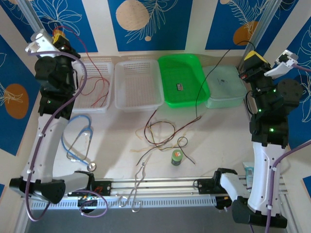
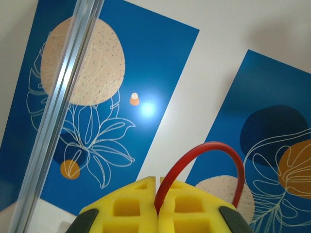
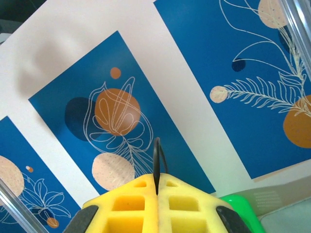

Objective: Untangle the cables

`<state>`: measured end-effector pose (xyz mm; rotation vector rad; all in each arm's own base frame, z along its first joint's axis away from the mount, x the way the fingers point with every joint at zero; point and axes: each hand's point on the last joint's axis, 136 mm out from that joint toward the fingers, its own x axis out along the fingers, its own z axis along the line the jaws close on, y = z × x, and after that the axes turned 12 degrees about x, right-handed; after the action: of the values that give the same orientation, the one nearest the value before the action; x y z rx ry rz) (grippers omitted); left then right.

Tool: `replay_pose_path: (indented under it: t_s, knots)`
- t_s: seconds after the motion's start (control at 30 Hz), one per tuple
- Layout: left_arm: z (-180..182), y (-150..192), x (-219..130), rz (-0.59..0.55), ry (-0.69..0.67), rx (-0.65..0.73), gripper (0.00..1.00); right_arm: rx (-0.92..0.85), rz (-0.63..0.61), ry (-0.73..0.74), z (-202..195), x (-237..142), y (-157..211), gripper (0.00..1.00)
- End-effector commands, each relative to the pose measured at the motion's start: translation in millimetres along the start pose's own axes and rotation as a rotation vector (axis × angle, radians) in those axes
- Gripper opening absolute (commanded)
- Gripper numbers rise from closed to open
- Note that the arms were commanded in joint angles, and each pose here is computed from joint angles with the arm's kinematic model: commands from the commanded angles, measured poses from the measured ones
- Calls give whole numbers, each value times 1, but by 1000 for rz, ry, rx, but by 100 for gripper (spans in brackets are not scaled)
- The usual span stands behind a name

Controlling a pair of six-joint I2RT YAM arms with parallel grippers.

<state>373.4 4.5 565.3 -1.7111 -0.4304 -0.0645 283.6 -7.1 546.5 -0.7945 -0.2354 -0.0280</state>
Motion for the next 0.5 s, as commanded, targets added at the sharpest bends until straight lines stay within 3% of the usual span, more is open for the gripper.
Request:
replay_pose_path:
  t_s: [0.0,0.1,0.23,0.47]
  knots:
    - [1,-33,10,-102,-17,66,0,-7,-36,-83,27,-8,-15,0]
    - [-3,-33,26,-149,-45,189,0,-6,-24,-86,27,-8,-12,0]
    - [-1,-11,56,-121,-134,403,0,-12,-19,-85,27,-9,-11,0]
    - [11,57,88,-39,-258,511,0,-73,-36,-90,35,-13,-19,0]
